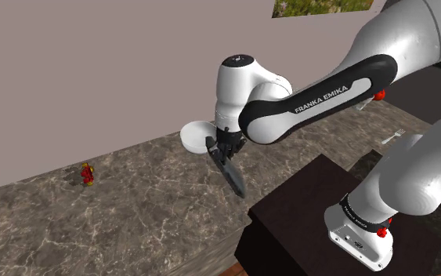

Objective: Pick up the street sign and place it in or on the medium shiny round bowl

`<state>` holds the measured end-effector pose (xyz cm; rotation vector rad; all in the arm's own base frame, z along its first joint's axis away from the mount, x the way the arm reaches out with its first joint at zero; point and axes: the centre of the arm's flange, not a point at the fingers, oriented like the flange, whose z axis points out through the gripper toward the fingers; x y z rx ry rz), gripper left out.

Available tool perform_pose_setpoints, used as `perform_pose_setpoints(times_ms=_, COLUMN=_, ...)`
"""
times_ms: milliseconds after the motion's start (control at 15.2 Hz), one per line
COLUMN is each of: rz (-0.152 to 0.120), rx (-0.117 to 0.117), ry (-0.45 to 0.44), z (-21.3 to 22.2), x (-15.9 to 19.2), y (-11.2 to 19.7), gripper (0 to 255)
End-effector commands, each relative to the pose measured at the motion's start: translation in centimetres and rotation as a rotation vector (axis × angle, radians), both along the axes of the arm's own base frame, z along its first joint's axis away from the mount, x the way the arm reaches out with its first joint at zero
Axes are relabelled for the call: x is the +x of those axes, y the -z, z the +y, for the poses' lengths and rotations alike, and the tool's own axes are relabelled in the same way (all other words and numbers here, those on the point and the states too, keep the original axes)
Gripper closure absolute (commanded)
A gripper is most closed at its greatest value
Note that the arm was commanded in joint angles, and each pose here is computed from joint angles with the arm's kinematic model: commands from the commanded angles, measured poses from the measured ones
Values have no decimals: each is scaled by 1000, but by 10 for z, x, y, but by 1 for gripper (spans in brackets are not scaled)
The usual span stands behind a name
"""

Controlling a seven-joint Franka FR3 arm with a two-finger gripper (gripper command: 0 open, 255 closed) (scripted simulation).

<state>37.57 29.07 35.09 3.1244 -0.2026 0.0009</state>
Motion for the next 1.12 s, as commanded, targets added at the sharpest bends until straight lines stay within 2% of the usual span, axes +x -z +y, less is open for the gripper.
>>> perform_pose_setpoints(times_ms=0, rz=0, rx=0, ry=0, z=-8, x=24, y=-3, gripper=255)
perform_pose_setpoints(times_ms=1056, rz=0, rx=0, ry=0, z=-67, x=225, y=-30, gripper=255)
